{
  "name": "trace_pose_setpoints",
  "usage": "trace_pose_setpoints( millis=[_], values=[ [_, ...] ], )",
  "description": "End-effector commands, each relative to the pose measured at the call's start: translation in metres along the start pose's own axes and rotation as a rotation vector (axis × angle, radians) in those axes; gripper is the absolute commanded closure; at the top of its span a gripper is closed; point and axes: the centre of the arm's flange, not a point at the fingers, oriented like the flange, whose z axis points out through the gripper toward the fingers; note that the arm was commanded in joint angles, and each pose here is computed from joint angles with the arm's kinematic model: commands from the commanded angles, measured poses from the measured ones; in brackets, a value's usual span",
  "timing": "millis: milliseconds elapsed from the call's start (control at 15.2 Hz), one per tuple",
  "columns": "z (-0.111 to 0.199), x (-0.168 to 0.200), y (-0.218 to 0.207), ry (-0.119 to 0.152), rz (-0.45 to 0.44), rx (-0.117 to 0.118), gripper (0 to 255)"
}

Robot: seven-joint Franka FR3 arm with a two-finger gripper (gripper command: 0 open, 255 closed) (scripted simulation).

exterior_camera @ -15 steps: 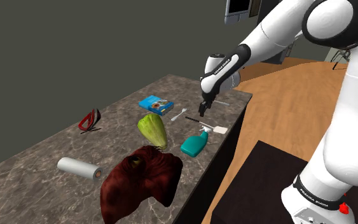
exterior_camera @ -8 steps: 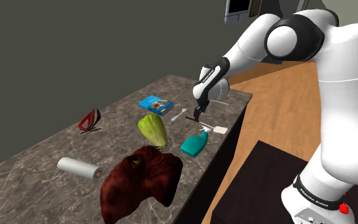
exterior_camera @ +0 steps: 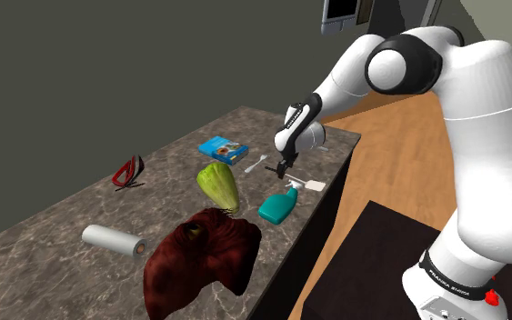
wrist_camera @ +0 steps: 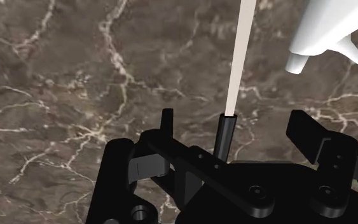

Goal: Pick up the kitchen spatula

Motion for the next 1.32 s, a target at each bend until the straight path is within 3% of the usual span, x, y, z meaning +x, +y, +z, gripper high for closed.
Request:
trace_pose_setpoints(
  millis=[0,594,1254],
  values=[
    [0.003,-0.001,0.000,0.000,0.000,0.000,255],
    [0.002,0.000,0.000,0.000,0.000,0.000,255],
    [-0.050,0.008,0.002,0.000,0.000,0.000,255]
  ],
)
